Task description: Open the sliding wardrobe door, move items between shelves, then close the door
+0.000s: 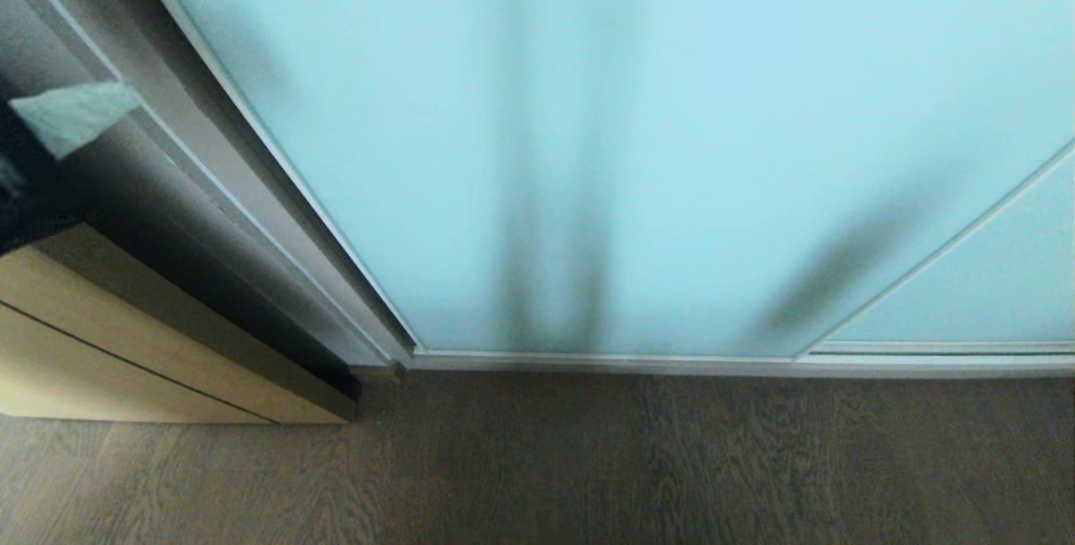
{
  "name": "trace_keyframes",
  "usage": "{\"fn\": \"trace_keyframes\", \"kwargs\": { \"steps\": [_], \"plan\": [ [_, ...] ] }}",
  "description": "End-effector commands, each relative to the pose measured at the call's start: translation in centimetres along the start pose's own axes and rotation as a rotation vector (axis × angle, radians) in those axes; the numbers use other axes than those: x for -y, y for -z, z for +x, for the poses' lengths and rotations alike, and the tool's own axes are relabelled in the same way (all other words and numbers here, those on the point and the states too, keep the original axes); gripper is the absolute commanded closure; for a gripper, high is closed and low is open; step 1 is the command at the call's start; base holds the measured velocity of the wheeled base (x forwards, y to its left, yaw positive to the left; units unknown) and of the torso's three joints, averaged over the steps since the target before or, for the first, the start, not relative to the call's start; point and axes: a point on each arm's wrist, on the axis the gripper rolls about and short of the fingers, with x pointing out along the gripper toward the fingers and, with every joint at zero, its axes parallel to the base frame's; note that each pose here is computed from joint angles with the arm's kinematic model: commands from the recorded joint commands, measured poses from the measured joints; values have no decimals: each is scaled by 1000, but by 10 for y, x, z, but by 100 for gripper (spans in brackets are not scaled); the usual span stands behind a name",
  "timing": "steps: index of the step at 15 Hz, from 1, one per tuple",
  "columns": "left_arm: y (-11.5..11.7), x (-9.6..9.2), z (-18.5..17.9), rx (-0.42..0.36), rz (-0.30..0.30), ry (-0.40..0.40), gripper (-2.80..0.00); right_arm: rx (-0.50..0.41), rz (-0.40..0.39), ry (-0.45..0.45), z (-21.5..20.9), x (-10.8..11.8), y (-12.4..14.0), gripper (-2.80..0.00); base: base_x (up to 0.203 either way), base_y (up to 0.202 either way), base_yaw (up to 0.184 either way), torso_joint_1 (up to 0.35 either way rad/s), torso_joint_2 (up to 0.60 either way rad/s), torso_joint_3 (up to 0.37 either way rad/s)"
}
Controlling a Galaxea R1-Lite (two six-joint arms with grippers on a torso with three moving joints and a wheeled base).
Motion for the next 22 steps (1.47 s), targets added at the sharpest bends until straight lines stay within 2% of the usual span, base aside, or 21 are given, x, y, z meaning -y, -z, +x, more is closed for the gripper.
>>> {"fn": "trace_keyframes", "kwargs": {
  "steps": [1, 4, 8, 9, 10, 12, 14, 16, 18, 20, 21, 22],
  "plan": [
    [-4, -7, -48, 59, 46, -6, 0, -1, 0, -1, 0, 0, 0, 0, 0, 0, 0, 0, 0, 0],
    [19, -18, -99, 12, 114, -94, 0, -1, 0, -1, 0, 0, 0, 0, 0, 0, 0, 0, 0, 0],
    [62, -26, -163, 22, 139, -184, 0, -2, 0, -2, 0, 0, 0, 0, 0, 0, 0, 0, 0, 0],
    [85, -29, -169, -25, 146, -226, 0, -1, 0, -2, 0, 0, 0, 0, 0, 0, 0, 0, 0, 0],
    [102, -32, -168, -47, 151, -296, 0, -1, 0, -1, 0, 0, 0, 0, 0, 0, 0, 0, 0, 0],
    [128, -36, -167, -78, 159, -366, 0, -1, 0, -1, 0, 0, 0, 0, 0, 0, 0, 0, 0, 0],
    [132, -36, -168, -76, 169, -414, 0, -2, 0, -2, 0, 0, 0, 0, 0, 0, 0, 0, 0, 0],
    [136, -34, -174, -58, 175, -412, 0, -2, 0, -2, 0, 0, 0, 0, 0, 0, 0, 0, 0, 0],
    [154, -35, -183, -62, 189, -397, 0, -1, 0, -1, 0, 0, 0, 0, 0, 0, 0, 0, 0, 0],
    [166, -33, -193, -29, 200, -314, 0, -1, 0, -1, 0, 0, 0, 0, 0, 0, 0, 0, 0, 0],
    [174, -32, -198, -43, 203, -254, 0, -1, 0, -1, 0, 0, 0, 0, 0, 0, 0, 0, 0, 0],
    [179, -32, -200, -67, 209, -242, 0, -1, 0, -1, 0, 0, 0, 0, 0, 0, 0, 0, 0, 0]
  ]
}}
